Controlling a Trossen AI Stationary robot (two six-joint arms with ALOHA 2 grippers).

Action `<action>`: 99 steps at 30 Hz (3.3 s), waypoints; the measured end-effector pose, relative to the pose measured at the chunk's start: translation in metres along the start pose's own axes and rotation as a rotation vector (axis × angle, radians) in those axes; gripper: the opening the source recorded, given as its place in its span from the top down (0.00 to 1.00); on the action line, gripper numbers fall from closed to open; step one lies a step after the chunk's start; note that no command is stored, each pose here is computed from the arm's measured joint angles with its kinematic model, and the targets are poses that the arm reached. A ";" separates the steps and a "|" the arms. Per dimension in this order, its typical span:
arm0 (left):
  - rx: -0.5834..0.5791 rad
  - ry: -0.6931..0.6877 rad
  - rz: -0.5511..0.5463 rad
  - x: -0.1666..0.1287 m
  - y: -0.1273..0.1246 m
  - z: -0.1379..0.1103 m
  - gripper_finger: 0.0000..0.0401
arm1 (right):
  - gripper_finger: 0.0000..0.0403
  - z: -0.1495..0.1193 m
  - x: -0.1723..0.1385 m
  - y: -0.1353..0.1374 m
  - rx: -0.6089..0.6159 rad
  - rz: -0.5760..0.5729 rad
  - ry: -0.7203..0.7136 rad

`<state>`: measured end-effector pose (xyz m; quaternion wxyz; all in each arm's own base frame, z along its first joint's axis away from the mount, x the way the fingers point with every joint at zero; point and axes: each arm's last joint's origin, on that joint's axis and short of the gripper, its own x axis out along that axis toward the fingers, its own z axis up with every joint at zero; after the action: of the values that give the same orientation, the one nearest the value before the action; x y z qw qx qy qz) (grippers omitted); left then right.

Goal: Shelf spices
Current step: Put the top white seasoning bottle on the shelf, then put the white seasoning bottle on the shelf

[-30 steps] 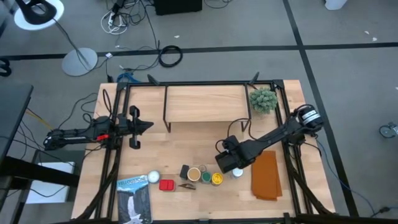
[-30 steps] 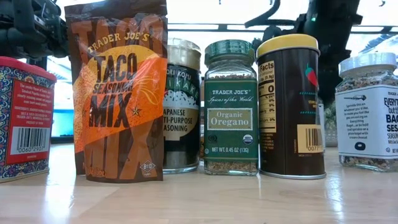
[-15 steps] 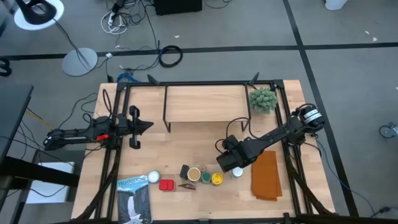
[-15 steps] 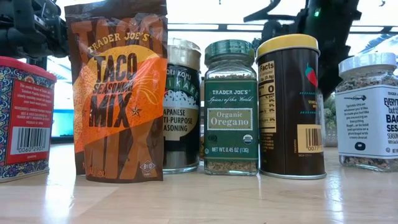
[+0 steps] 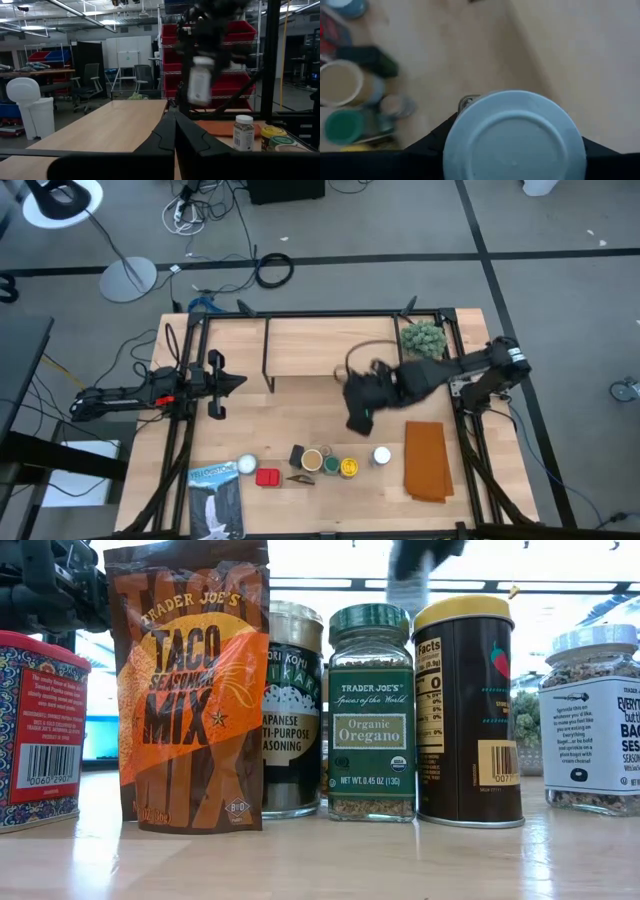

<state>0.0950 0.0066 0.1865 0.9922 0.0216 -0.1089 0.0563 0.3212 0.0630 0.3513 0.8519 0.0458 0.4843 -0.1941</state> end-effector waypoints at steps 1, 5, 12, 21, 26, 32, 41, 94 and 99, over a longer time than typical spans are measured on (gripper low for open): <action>0.000 0.000 0.000 0.000 0.000 0.000 0.99 | 0.51 0.008 -0.001 -0.009 -0.030 -0.008 -0.015; 0.000 0.000 0.000 0.000 0.000 0.000 0.99 | 0.51 0.033 -0.001 -0.050 -0.123 -0.038 -0.045; 0.000 0.000 0.000 0.000 0.000 0.000 0.99 | 0.51 0.057 0.019 -0.119 -0.198 0.037 -0.071; 0.000 0.000 0.000 0.000 0.000 0.000 0.99 | 0.51 0.059 0.036 -0.186 -0.340 0.029 -0.058; 0.000 0.000 0.000 0.000 0.000 0.000 0.99 | 0.51 0.057 0.054 -0.210 -0.318 0.070 -0.009; 0.000 0.000 0.001 0.000 0.000 0.000 0.99 | 0.51 0.059 0.080 -0.215 -0.332 0.099 0.030; 0.000 0.001 0.001 0.000 0.000 0.000 0.99 | 0.45 0.060 0.090 -0.212 -0.335 0.111 0.053; 0.000 0.001 0.000 0.000 0.000 0.000 0.99 | 0.99 -0.002 -0.068 -0.095 -0.103 0.019 -0.008; 0.000 0.001 0.000 0.000 0.000 0.000 0.99 | 0.99 -0.043 -0.061 -0.065 0.005 0.028 -0.005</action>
<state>0.0950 0.0066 0.1864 0.9923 0.0216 -0.1085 0.0564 0.2341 0.0324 0.3874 0.8556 0.0542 0.4811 -0.1832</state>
